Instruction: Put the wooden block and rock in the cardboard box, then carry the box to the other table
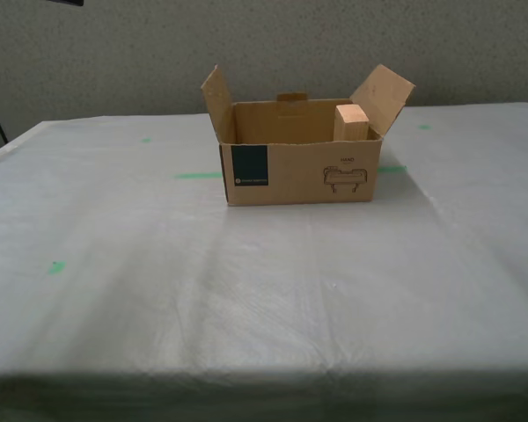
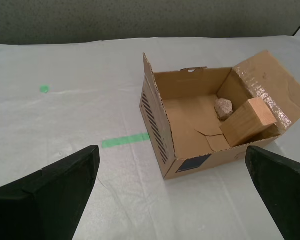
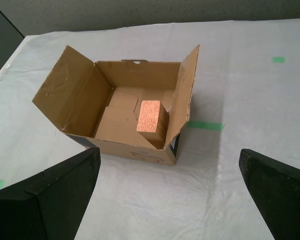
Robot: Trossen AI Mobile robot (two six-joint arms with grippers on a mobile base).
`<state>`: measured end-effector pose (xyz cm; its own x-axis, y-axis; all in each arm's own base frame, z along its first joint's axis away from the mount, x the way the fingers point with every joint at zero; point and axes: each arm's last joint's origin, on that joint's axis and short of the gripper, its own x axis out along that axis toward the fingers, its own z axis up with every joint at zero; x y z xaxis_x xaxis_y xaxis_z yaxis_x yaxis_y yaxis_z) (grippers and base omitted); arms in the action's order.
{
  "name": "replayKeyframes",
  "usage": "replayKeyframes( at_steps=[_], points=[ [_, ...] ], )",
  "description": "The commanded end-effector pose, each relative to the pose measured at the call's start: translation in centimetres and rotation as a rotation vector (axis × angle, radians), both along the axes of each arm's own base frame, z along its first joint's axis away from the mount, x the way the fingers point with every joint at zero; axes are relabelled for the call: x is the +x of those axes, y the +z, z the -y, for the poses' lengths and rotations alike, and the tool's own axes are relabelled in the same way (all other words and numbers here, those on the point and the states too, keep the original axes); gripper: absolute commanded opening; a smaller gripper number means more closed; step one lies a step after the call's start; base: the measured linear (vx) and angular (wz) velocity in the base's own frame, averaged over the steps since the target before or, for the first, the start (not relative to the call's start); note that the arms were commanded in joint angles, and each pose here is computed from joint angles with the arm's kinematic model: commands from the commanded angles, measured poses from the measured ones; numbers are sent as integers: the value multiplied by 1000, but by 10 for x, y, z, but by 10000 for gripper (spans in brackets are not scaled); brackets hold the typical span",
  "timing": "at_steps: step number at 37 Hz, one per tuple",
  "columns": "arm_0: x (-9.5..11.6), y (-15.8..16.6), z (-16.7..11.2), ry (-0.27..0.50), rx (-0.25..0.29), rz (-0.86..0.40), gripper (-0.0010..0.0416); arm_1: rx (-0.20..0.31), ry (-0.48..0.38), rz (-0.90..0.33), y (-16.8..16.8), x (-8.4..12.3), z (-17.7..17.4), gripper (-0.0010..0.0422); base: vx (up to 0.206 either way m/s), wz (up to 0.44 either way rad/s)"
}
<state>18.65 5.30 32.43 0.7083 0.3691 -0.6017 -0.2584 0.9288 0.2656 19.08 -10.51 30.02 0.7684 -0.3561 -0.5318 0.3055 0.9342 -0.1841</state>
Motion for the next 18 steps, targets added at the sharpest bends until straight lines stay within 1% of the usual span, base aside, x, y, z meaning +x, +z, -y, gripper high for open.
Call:
replayKeyframes(
  at_steps=[1,6,11,14,18],
  points=[
    [-2,-10,0,-7,5,15,387,-4,2,4,-4,-1,0,400,0,0],
    [-2,-26,1,-11,3,-10,387,2,1,-4,-8,-1,0,400,0,0],
    [-3,-38,1,-10,-5,-41,387,-6,0,11,-9,0,0,400,0,0],
    [-4,-42,1,-10,-8,-52,387,-7,0,14,-11,0,0,400,0,0],
    [-4,-41,1,-10,-6,-46,387,-23,-1,45,-14,1,1,400,0,0]
  ],
)
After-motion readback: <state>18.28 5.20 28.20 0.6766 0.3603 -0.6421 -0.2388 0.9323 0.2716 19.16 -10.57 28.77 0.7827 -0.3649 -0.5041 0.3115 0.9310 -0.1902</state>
